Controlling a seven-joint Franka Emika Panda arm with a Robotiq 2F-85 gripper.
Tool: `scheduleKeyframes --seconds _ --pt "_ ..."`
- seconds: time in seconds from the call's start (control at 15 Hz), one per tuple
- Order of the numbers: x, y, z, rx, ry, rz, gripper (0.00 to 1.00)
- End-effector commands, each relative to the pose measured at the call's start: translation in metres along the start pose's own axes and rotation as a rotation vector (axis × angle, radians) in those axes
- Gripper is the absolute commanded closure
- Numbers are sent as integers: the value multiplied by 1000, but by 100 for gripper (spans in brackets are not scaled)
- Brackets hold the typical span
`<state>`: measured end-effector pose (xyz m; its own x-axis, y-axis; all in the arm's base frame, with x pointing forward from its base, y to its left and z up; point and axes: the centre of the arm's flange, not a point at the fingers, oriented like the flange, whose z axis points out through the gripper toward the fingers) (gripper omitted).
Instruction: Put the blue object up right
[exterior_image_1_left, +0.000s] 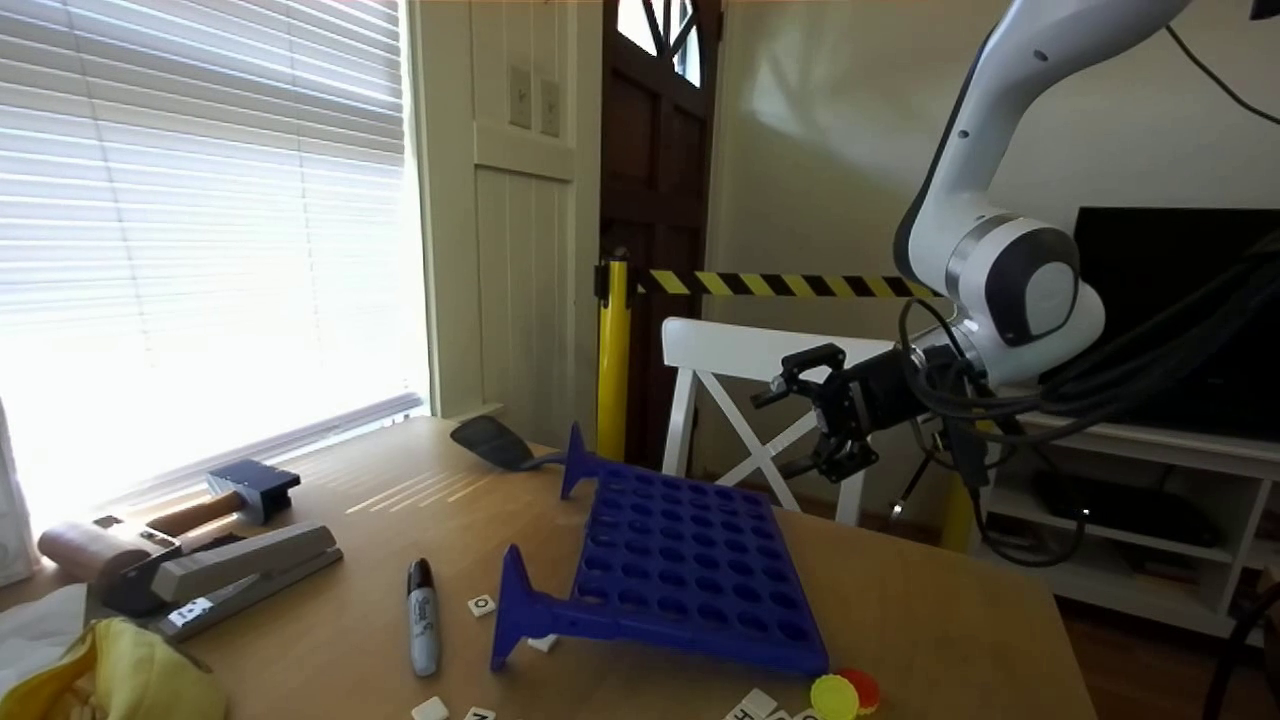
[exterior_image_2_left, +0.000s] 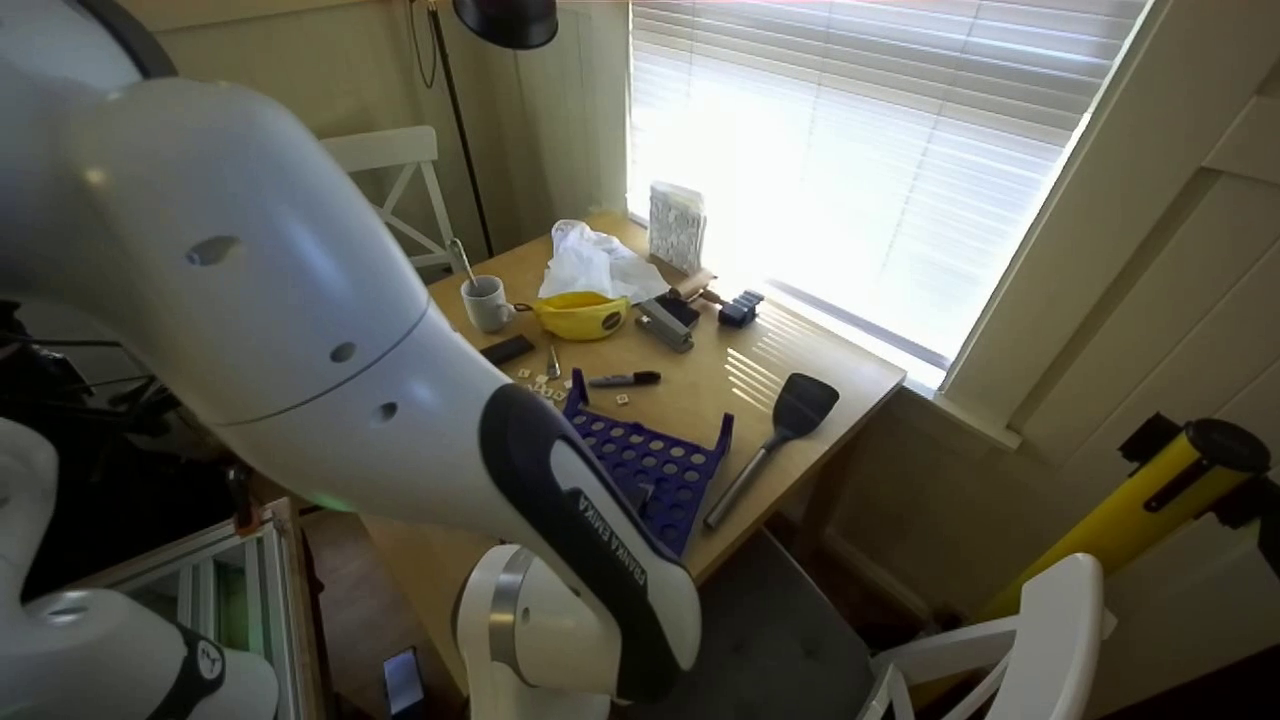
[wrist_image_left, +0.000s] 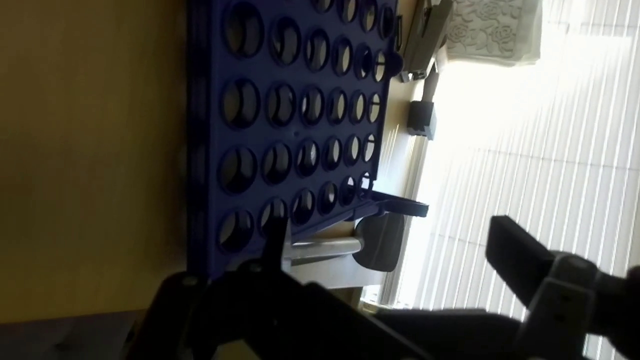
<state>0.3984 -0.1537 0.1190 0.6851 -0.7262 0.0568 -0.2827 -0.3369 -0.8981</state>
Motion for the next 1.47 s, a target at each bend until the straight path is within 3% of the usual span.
scheduleKeyframes --seconds 0.0,0.47,1.4 --pt "9 14 6 -55 64 25 0" --pt "12 25 20 -145 55 49 0" --pt "24 8 49 -276 64 87 0"
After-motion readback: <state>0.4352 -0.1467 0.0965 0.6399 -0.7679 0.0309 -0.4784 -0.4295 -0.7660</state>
